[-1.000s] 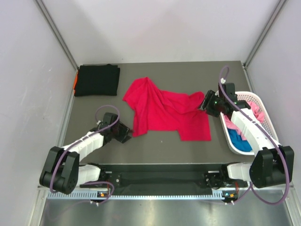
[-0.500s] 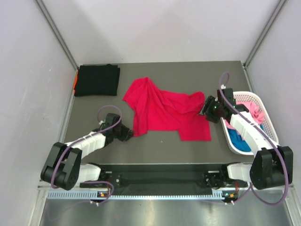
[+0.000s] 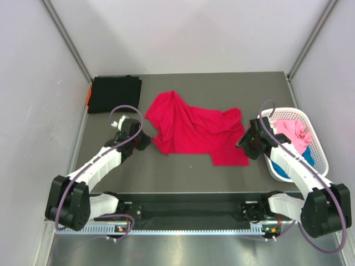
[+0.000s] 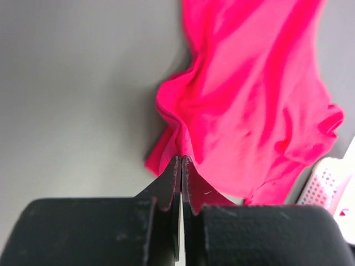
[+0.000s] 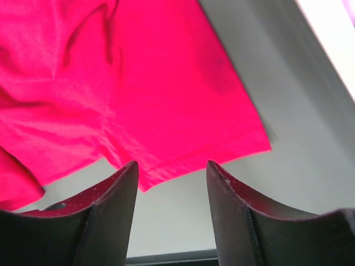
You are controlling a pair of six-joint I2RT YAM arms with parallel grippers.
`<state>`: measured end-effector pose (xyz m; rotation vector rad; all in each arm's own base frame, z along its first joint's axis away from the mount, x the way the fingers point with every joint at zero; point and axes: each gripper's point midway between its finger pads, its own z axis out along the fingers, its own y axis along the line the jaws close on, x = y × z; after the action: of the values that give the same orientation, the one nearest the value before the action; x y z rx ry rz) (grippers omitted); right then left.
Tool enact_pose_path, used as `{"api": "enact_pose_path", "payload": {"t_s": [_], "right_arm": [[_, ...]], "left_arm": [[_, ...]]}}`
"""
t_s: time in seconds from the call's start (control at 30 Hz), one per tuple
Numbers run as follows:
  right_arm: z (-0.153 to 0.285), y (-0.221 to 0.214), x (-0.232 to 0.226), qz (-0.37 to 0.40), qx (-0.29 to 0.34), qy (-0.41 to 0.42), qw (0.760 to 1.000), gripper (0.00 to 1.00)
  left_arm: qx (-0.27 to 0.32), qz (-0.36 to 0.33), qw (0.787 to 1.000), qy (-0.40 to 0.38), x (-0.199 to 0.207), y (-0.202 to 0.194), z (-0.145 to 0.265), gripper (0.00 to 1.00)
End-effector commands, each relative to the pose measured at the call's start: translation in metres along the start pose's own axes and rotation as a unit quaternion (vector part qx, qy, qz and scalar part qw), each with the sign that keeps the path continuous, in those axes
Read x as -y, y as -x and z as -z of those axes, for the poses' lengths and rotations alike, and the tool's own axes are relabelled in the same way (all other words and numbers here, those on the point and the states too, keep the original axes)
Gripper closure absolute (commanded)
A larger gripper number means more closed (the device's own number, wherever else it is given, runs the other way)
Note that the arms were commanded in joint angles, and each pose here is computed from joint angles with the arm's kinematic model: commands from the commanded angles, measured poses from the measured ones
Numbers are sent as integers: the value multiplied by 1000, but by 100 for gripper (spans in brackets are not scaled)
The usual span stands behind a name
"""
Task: Fold and stack the t-shirts
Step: Flatten the tshirt out
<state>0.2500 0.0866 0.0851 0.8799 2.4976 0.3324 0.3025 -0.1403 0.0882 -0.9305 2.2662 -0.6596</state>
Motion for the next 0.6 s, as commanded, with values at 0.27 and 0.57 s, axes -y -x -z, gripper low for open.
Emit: {"api": "enact_pose_path", "payload": {"t_s": [0.27,0.57], "right_arm": [[2,-2,42,-81,84,-88,989,50],[-18,-13,68,-117,94,-130,980,50]], "left_arm": [[124,-99,987,12,18,66,32,100],[114,-109,987,28,18,84,22,100]]}}
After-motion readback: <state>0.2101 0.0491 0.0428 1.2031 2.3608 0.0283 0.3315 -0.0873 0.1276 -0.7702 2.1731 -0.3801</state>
